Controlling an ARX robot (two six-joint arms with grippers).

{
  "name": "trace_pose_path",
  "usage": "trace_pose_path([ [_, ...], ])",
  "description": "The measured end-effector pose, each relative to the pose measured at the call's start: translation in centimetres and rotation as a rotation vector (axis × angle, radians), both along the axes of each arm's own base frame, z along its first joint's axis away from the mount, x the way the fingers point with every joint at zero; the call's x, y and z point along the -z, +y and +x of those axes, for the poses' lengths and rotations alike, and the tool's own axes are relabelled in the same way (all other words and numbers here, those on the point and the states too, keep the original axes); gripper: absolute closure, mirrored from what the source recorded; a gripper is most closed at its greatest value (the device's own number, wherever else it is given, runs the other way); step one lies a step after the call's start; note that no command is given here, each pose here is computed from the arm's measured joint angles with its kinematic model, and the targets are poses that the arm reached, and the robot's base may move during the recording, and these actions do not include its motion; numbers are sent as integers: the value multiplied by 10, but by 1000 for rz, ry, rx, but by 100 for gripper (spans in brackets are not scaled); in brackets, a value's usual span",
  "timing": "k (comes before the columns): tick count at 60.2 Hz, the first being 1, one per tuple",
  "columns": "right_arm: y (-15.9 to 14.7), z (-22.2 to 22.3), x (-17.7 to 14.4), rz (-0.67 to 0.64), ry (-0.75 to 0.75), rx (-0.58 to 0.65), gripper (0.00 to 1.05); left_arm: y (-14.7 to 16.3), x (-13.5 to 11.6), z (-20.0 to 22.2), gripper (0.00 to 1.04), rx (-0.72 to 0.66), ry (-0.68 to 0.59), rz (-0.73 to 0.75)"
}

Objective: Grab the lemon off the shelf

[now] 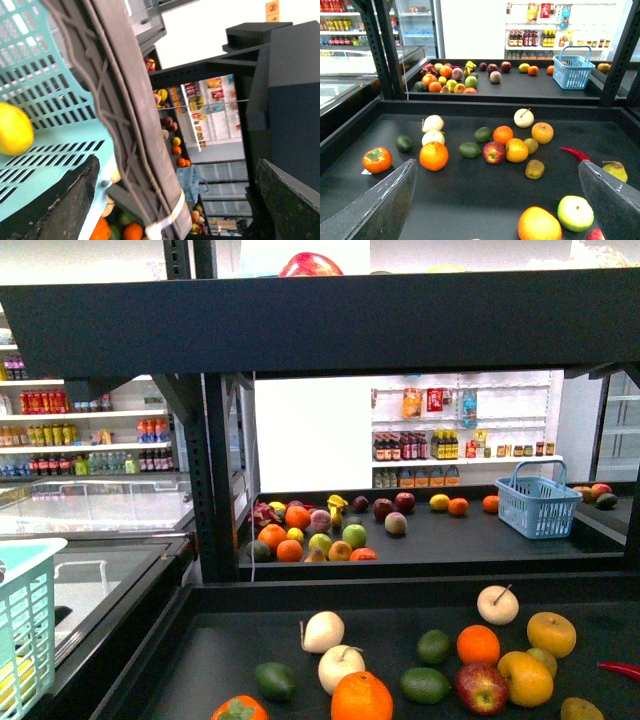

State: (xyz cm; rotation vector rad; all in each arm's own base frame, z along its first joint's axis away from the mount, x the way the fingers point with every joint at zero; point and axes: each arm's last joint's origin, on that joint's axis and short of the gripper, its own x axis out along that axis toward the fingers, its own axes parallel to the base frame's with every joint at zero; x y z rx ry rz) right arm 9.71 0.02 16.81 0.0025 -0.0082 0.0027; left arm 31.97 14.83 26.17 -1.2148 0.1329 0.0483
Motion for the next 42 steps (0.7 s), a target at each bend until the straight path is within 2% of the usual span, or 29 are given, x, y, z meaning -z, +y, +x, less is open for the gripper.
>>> trace_pose_path([
  [9, 0, 0, 0, 0, 0, 0, 7, -11, -14, -24, 8, -1, 141, 74],
  [14, 0, 0, 0, 0, 0, 0, 7, -21, -25, -41, 8, -18, 217, 165],
  [21, 0, 0, 0, 0, 0, 0, 7, -43, -45, -68, 8, -62, 317, 374],
  [26, 0, 0, 0, 0, 0, 0, 7, -64, -57, -85, 8, -61, 328, 527],
  [37, 0, 0, 0, 0, 0, 0, 7, -125, -76, -136, 8, -43, 224, 822],
  [42, 0, 0, 0, 0, 0, 0, 7, -145, -67, -155, 23, 45, -54, 1005],
])
